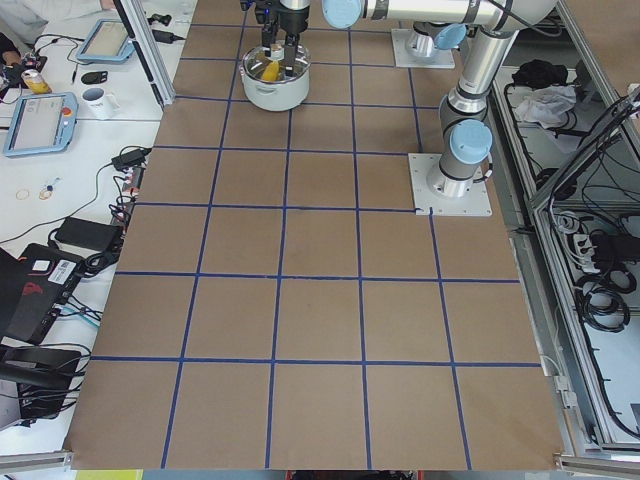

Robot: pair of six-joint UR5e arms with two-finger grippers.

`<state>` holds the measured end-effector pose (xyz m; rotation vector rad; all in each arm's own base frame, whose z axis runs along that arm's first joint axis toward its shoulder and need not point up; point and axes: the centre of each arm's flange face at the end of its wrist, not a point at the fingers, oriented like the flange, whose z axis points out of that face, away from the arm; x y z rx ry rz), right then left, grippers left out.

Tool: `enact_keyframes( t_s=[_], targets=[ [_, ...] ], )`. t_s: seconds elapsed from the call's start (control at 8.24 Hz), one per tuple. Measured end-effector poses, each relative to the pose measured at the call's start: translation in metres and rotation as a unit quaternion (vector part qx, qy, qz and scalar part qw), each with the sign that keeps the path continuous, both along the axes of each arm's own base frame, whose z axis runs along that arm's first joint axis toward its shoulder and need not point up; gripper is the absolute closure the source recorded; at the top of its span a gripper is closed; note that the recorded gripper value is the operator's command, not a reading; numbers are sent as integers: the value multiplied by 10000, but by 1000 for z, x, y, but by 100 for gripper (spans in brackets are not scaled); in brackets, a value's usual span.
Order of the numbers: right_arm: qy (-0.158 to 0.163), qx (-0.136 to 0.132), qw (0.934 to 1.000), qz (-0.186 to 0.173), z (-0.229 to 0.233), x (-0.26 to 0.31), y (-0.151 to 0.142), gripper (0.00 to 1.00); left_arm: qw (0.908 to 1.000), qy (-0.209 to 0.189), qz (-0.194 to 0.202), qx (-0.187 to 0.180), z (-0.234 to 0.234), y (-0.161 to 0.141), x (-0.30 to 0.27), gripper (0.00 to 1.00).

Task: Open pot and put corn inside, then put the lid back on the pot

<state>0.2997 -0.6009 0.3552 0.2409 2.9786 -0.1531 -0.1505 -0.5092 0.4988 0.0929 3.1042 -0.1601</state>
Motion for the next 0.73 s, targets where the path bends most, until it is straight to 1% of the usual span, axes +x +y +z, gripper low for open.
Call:
enact_keyframes(
  t_s=[0.24, 0.61, 0.73],
  targets=[
    [-19, -9, 10000, -2, 1, 0, 0, 26, 10000, 0, 1, 3, 0, 0, 0, 0],
    [-9, -88, 9999, 124, 4, 0, -1, 27, 10000, 2, 4, -27, 0, -1, 0, 0],
    [-1, -76, 9999, 147, 3, 0, -1, 33, 10000, 3, 5, -46, 0, -2, 0, 0]
  ],
)
